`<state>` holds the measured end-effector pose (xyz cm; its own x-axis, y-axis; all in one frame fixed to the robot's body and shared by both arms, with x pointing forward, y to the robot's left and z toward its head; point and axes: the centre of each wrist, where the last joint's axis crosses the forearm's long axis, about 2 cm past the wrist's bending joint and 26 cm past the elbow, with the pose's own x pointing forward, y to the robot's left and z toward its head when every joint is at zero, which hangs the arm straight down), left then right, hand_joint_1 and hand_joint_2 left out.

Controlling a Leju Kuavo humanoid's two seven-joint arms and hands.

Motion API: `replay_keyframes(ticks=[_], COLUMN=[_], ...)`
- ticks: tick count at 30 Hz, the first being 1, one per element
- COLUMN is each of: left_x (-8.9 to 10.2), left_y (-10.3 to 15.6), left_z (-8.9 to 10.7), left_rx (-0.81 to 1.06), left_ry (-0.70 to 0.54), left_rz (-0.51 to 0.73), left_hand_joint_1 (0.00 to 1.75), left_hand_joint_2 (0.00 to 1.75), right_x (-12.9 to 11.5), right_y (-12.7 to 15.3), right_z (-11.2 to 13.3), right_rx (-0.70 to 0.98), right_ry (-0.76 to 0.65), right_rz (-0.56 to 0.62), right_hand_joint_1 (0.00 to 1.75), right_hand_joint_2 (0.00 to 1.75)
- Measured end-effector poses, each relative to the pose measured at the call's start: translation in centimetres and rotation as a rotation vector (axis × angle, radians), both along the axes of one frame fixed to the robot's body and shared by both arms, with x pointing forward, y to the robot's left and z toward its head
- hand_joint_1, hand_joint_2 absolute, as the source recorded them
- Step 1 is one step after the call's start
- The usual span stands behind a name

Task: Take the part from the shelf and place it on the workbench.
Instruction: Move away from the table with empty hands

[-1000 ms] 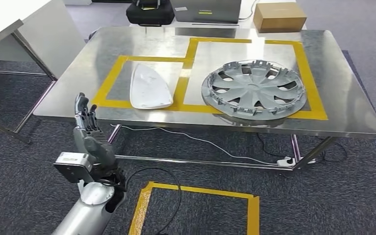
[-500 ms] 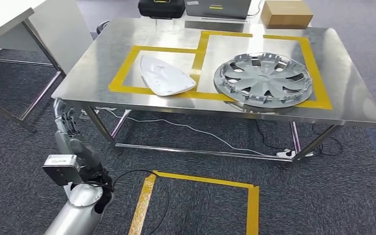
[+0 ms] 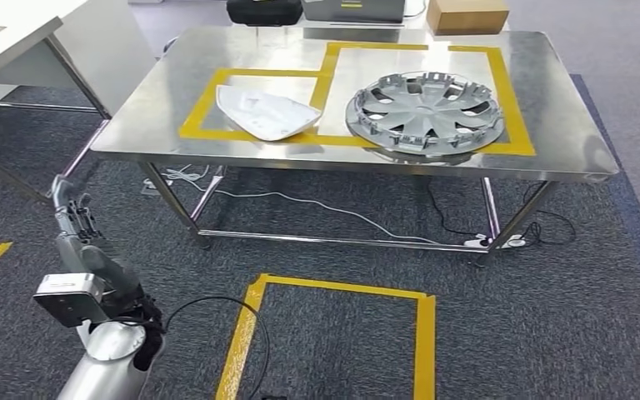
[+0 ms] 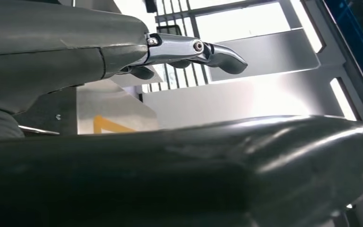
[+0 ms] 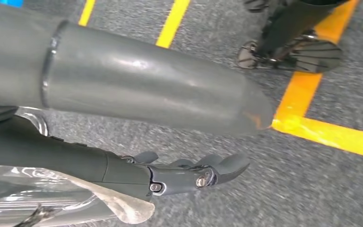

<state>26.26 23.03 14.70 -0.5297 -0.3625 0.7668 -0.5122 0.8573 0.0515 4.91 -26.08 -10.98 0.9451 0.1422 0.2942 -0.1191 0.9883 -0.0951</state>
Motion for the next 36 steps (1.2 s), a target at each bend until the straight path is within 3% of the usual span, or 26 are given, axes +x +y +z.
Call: replay_keyframes(ticks=[36], left_x=[-0.89], left_y=[0.99], left_z=[-0.47], left_rx=[-0.032], left_ry=[0.018], left_rz=[-0.010], left_hand_joint_1=[0.00], left_hand_joint_2=[0.00], right_x=[-0.17], right_y=[0.39], right_z=[0.00], right_rx=[0.030], right_ry=[0.038], right_rz=[-0.047], right_hand_joint_1=[0.00], right_hand_joint_2=[0.00])
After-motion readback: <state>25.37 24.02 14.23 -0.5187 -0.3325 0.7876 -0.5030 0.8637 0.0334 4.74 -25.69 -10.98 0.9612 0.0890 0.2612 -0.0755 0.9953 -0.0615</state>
